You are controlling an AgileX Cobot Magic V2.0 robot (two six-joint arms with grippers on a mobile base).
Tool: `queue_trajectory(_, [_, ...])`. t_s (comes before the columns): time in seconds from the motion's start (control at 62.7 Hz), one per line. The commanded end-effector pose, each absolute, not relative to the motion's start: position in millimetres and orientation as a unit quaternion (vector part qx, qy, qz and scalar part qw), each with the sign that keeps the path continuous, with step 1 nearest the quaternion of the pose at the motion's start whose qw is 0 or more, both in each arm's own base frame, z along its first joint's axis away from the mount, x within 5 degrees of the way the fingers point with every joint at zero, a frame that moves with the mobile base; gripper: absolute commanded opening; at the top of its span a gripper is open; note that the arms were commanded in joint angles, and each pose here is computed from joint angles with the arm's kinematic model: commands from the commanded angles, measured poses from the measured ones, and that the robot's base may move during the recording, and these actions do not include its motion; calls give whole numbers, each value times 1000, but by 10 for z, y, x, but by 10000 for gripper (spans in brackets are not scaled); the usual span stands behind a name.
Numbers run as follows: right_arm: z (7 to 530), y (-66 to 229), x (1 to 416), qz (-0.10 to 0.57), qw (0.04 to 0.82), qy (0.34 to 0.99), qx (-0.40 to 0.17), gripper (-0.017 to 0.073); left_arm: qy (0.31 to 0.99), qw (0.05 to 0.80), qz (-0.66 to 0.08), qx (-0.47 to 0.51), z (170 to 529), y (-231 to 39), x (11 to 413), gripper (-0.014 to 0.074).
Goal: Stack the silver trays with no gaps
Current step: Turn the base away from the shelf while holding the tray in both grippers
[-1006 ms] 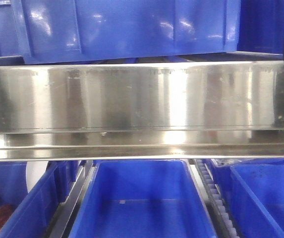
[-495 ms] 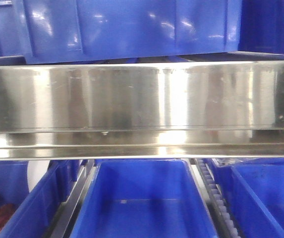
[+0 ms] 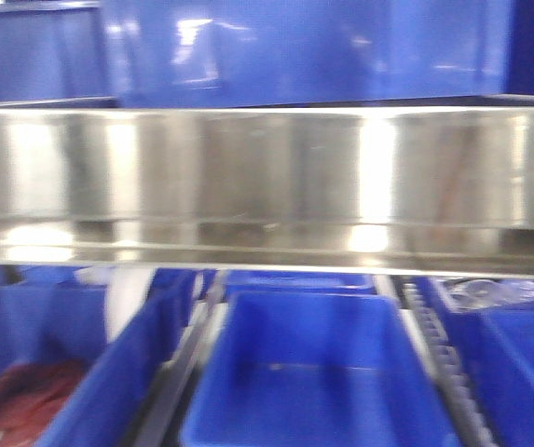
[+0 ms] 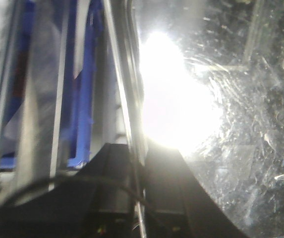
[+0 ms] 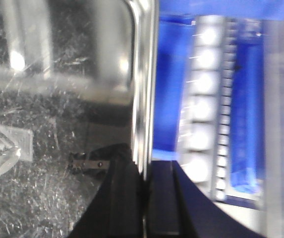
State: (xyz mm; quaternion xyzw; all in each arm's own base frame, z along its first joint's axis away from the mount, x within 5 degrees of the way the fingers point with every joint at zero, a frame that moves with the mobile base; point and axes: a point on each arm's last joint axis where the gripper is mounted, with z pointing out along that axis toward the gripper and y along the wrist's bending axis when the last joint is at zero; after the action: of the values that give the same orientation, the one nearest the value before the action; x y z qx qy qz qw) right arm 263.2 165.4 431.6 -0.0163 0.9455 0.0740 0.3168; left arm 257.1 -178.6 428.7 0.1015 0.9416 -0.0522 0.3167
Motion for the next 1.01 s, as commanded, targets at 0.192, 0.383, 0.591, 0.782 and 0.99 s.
queue_trajectory(0.192, [4594, 1676, 2464, 138, 348, 927, -26, 56, 940, 300, -97, 128, 4426, -1841, 2357, -48])
queue_trajectory(0.383, [4594, 1676, 2464, 138, 348, 927, -26, 56, 940, 300, -97, 128, 4426, -1841, 2357, -48])
queue_trajectory(0.591, [4594, 1676, 2464, 138, 348, 927, -26, 56, 940, 300, -97, 128, 4426, -1841, 2357, -48])
queue_trajectory(0.782, [4593, 1675, 2464, 138, 347, 927, -26, 56, 940, 300, -97, 128, 4426, -1841, 2357, -48])
queue_trajectory(0.99, [4593, 1675, 2464, 138, 347, 927, -26, 56, 940, 300, -97, 128, 4426, -1841, 2357, -48])
